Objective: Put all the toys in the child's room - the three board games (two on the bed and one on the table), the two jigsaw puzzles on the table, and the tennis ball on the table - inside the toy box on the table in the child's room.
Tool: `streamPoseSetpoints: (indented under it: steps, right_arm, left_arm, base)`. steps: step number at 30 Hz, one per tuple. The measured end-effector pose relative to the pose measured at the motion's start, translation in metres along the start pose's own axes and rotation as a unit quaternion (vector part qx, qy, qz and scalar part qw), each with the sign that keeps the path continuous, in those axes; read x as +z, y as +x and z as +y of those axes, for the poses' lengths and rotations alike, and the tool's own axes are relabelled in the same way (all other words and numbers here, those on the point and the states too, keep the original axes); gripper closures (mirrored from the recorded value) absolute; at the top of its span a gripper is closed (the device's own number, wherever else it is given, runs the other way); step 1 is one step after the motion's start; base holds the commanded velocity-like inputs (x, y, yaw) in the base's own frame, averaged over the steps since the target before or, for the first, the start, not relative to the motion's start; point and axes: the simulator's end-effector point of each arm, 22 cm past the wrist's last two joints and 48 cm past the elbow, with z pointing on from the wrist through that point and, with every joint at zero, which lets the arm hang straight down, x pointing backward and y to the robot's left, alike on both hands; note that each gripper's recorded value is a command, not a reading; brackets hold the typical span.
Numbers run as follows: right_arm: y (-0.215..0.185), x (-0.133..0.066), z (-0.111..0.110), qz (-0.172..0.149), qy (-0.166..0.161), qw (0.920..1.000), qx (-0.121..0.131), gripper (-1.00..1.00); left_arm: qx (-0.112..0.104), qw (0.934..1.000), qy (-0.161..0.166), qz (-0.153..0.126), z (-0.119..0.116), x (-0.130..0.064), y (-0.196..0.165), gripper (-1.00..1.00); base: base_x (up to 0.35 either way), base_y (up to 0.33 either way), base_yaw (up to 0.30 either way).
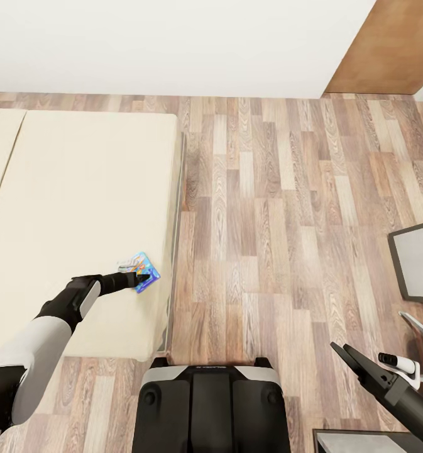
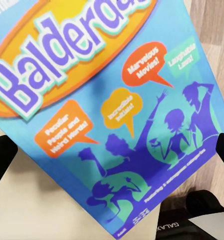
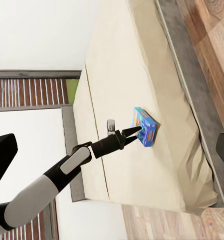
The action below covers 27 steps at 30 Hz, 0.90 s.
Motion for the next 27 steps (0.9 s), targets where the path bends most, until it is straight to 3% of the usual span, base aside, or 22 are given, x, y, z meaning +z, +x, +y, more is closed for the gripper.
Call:
streamPoseSetpoints:
  steps: [13,27]
  right_arm:
    - [0.0001,0.0001,0.0001,0.0,0.0,1.0,0.0,-1.0]
    - [0.0,0.0,0.0001,0.0,0.0,1.0,0.0,-1.0]
  left_arm:
    - [0.0,1.0,0.0,0.0,0.0003,-0.0002,-0.0001,-1.0]
    - [0.0,1.0,-0.001,0.0,0.001,-0.0004,-0.0001,-1.0]
  base:
    - [0.0,-0.003,0.0]
    - [0.0,-0.089,0.0]
